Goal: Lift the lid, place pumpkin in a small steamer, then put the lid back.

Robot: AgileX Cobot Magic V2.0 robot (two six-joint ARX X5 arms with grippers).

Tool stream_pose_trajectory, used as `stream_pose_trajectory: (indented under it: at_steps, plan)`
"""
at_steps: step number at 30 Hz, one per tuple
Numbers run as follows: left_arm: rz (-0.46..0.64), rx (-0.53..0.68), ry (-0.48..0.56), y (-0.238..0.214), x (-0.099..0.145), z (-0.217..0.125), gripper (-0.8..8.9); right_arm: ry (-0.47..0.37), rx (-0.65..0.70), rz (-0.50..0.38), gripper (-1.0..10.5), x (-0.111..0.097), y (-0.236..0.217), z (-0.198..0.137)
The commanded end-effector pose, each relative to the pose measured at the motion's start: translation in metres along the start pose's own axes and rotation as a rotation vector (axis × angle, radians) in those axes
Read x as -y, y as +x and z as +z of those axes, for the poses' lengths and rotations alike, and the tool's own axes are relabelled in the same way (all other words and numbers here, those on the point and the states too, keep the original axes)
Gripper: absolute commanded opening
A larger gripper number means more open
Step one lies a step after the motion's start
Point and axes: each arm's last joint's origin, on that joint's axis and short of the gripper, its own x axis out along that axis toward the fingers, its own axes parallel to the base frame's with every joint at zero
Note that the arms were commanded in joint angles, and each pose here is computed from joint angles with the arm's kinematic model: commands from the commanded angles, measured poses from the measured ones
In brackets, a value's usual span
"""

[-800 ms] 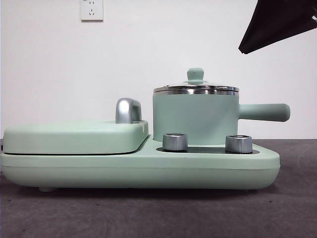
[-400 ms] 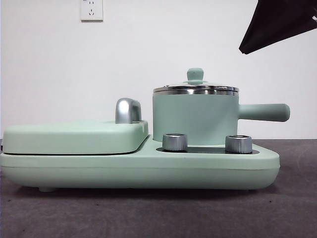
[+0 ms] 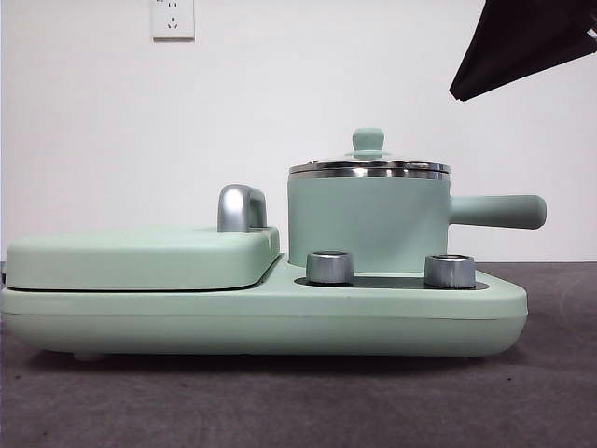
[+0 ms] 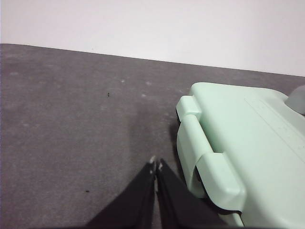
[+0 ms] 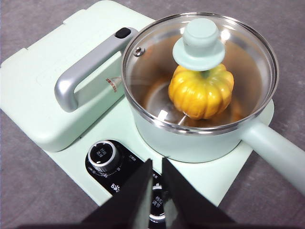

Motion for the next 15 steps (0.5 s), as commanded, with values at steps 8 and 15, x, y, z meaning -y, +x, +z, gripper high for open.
stream_pose_trajectory:
  at_steps: [8,15]
  plan:
    - [0.003,-0.009,-0.006,0.002,-0.001,-0.006,0.07,-0.129,0.021,-0.127,0.3,0.007,-0.012,-0.008]
    - [0.003,-0.009,-0.006,0.002,-0.001,-0.006,0.07,-0.055,0.283,-0.354,0.3,0.031,-0.032,-0.089]
